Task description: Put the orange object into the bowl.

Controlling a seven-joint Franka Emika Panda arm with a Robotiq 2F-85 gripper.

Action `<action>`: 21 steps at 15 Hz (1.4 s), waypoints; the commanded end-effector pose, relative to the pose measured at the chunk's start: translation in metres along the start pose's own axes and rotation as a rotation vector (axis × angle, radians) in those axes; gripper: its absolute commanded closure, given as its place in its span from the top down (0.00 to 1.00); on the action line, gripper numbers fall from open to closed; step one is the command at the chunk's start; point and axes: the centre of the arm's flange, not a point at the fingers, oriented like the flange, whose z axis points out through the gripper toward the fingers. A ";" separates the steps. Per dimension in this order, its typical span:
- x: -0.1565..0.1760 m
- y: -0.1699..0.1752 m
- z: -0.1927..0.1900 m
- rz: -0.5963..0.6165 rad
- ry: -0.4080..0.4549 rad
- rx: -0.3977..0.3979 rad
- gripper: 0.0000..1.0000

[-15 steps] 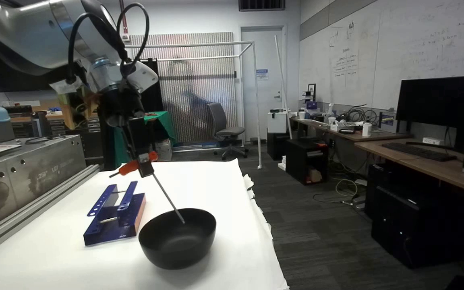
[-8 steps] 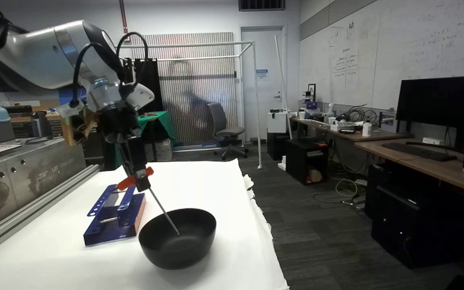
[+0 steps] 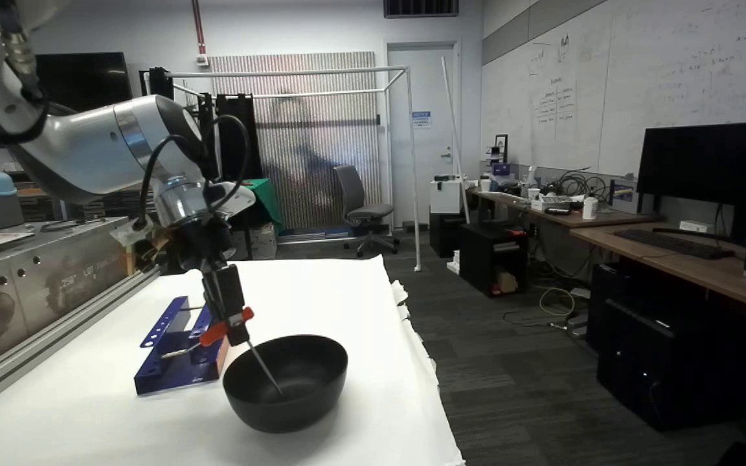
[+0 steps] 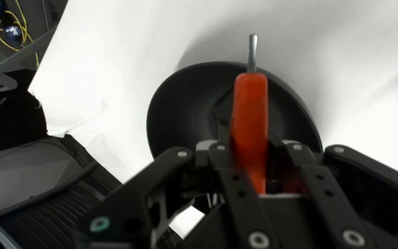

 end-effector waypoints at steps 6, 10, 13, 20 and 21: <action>0.020 -0.015 0.012 0.047 0.052 -0.033 0.46; 0.027 -0.013 0.015 0.062 0.040 -0.022 0.75; 0.030 -0.009 0.011 0.069 0.031 0.007 0.97; 0.011 0.023 -0.037 -0.035 -0.116 0.289 1.00; 0.004 0.039 -0.051 -0.055 -0.122 0.336 1.00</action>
